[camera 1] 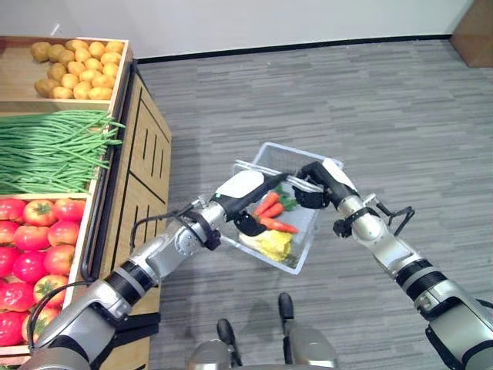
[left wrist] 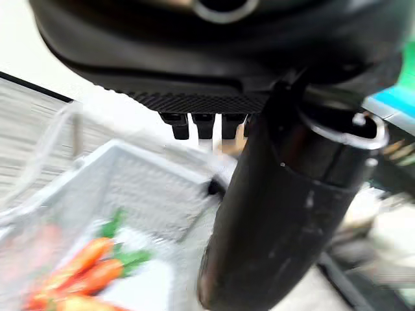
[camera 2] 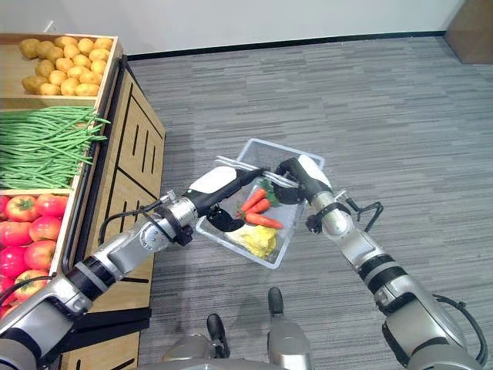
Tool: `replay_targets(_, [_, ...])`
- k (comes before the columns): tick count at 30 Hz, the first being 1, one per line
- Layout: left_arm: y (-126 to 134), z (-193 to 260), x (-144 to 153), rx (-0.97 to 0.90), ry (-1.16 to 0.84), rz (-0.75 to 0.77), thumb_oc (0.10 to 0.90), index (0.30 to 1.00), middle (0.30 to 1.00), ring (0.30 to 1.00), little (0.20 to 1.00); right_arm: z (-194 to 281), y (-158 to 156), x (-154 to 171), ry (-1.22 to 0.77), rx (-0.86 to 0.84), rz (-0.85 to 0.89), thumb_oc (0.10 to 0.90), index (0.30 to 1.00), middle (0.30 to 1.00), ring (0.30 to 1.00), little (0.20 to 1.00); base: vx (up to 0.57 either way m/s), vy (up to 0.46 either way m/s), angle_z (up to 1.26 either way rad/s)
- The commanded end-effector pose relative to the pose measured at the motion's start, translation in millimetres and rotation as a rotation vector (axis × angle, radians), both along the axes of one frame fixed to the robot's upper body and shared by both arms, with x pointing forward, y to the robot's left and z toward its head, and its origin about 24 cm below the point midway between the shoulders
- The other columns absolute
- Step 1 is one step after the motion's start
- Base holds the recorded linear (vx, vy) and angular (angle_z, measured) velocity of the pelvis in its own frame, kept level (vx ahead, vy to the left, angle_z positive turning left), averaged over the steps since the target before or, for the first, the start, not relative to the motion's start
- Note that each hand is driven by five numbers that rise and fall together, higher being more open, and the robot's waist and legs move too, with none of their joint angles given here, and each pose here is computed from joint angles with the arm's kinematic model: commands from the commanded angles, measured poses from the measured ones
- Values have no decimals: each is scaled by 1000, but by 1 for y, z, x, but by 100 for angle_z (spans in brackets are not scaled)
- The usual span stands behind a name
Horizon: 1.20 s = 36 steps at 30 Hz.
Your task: Get the vegetables into the basket
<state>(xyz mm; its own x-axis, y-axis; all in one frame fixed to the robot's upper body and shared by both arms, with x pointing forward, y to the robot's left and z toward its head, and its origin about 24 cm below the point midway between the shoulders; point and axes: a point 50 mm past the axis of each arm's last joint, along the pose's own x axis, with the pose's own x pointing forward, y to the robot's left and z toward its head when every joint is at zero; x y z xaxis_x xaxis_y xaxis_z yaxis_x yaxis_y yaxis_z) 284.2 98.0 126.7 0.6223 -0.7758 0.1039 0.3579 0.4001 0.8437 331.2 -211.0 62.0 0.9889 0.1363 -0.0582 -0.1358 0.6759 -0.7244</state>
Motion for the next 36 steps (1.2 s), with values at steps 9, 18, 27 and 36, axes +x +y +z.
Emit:
replay_targets(9, [31, -31, -25, -697, 644, 2, 900, 1000, 1000, 1000, 1000, -22, -65, -26, -23, 34, -299, 400, 300, 300, 300, 300, -3, -2, 5])
replay_targets(18, [98, -125, -53, -568, 844, 433, 900, 1000, 1000, 1000, 1000, -92, -107, -89, 212, 137, -596, 400, 300, 300, 300, 300, 3, -11, 8])
replay_targets(27, [133, -236, -122, -398, 1080, 1021, 900, 1000, 1000, 1000, 1000, -150, -112, -160, 438, 268, -834, 400, 300, 300, 300, 300, -4, -1, 3])
replay_targets(36, [136, -278, -173, -181, 1230, 1318, 900, 1000, 1000, 1000, 1000, -188, -93, -215, 646, 331, -950, 425, 336, 336, 336, 336, 2, -1, -2])
